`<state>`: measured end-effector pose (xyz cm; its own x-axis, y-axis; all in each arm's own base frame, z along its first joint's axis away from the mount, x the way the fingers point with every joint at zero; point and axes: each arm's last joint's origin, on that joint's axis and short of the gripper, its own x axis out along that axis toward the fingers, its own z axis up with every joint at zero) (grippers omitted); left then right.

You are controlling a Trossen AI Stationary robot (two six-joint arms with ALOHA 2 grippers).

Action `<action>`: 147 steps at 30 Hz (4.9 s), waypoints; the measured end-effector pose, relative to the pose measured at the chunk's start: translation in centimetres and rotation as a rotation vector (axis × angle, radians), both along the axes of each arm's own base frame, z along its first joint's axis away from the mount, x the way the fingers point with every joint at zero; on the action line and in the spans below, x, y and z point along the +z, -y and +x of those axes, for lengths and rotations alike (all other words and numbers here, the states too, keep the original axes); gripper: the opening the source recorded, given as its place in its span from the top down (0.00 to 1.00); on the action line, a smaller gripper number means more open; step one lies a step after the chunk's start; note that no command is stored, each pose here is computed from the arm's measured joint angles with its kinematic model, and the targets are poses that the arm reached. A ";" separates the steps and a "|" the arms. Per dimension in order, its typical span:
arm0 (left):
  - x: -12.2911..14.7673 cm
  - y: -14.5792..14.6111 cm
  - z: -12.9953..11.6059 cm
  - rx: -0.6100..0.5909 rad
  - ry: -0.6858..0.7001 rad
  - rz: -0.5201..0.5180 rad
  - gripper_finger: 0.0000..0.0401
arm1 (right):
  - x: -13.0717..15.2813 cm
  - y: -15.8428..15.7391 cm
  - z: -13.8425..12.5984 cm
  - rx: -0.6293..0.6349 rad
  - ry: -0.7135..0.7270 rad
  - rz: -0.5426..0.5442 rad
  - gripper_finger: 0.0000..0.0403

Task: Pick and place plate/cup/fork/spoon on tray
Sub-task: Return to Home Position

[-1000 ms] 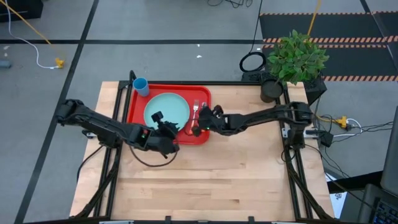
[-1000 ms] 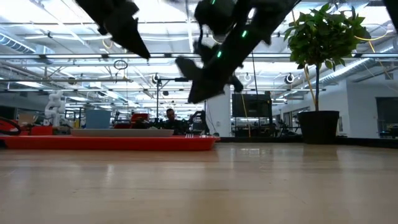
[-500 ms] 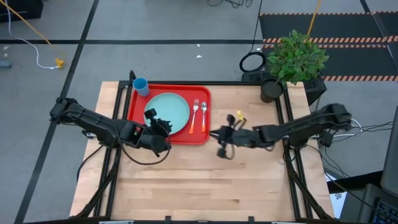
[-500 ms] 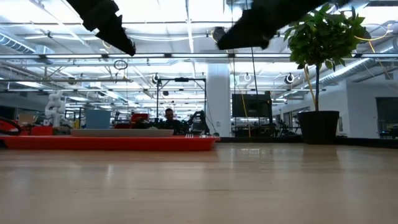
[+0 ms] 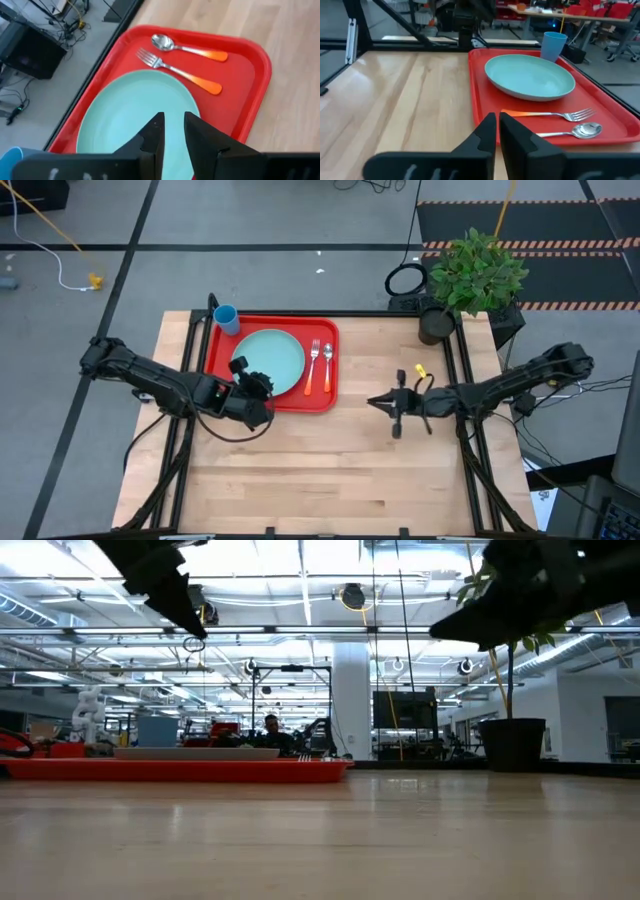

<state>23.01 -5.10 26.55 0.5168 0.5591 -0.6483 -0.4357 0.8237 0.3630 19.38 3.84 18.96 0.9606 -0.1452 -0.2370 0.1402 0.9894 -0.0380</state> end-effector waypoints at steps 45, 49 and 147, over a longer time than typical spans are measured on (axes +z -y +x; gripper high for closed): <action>-6.9 -2.5 -7.1 -0.420 0.528 -0.041 0.97 | -1.7 2.7 -8.1 0.264 0.263 -0.166 1.00; -6.7 -2.5 -7.1 -0.419 0.543 -0.043 0.95 | -1.9 3.1 -8.7 0.273 0.248 -0.149 1.00; -9.8 -4.6 -13.2 -0.685 0.798 -0.045 0.99 | -2.0 3.8 -9.7 0.170 0.254 -0.148 1.00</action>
<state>9.80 -0.47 16.77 0.9995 -0.0296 0.0060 0.0285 0.9899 0.1390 9.71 0.06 16.96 0.9997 0.0072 0.0244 -0.0030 0.9858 -0.1682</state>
